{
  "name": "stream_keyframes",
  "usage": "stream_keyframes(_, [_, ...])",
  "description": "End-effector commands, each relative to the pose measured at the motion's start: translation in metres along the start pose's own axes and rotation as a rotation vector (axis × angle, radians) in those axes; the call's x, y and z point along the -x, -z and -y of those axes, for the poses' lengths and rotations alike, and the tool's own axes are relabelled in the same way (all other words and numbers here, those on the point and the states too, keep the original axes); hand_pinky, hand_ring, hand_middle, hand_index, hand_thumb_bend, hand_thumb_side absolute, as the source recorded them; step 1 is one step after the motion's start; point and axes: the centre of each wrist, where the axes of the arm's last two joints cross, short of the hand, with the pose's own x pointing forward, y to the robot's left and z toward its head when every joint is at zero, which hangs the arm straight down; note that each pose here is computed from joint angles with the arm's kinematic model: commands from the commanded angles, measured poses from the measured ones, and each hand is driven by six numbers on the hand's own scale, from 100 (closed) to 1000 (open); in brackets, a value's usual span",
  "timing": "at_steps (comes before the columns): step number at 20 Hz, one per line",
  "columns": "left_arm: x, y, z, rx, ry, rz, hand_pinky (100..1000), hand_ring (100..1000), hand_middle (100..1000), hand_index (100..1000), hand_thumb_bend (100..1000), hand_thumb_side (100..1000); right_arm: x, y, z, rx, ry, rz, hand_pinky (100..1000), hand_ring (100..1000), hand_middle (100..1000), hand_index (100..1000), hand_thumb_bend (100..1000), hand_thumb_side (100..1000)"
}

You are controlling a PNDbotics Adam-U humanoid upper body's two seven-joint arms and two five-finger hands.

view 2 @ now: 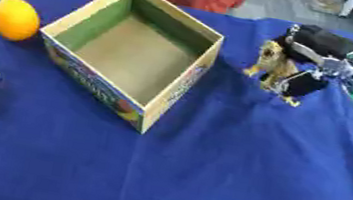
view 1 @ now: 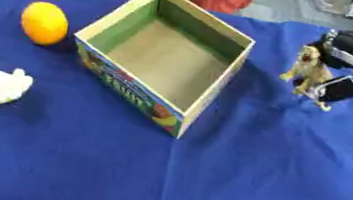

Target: Pick up objects on the table and place them in the box.

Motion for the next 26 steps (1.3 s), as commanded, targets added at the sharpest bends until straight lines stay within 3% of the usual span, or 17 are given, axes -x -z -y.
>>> stream_keyframes(1, [-0.004,0.006,-0.004,-0.002,0.011,0.027,506,717,706,949,204,985,0.002,-0.007,0.030,0.076,-0.017,-0.012,480,552,193,285,100,221])
stream_keyframes(7, [-0.005,0.008,-0.003,0.000,0.007,0.033,507,718,706,949,206,984,-0.016,0.004,0.060,0.176,-0.015,0.035,488,552,179,276,100,218])
stream_keyframes(13, [-0.007,0.012,-0.001,0.012,-0.007,0.049,507,719,707,949,211,979,-0.045,0.038,0.089,0.255,0.004,0.098,498,549,167,273,100,217])
stream_keyframes(16, [-0.007,0.013,-0.001,0.014,-0.012,0.051,507,719,707,949,211,979,-0.061,0.056,0.096,0.280,0.033,0.131,506,548,162,274,100,217])
stream_keyframes(17, [-0.007,0.013,-0.001,0.014,-0.014,0.051,507,719,707,949,211,979,-0.068,0.062,0.098,0.287,0.046,0.143,509,548,160,275,100,265])
stream_keyframes(18, [-0.007,0.013,0.000,0.015,-0.016,0.051,507,719,708,949,210,980,-0.073,0.068,0.100,0.293,0.057,0.153,511,548,160,275,100,216])
stream_keyframes(26, [-0.008,0.012,0.002,0.020,-0.028,0.051,507,719,707,949,207,983,-0.119,0.102,0.105,0.292,0.122,0.229,523,548,158,280,100,215])
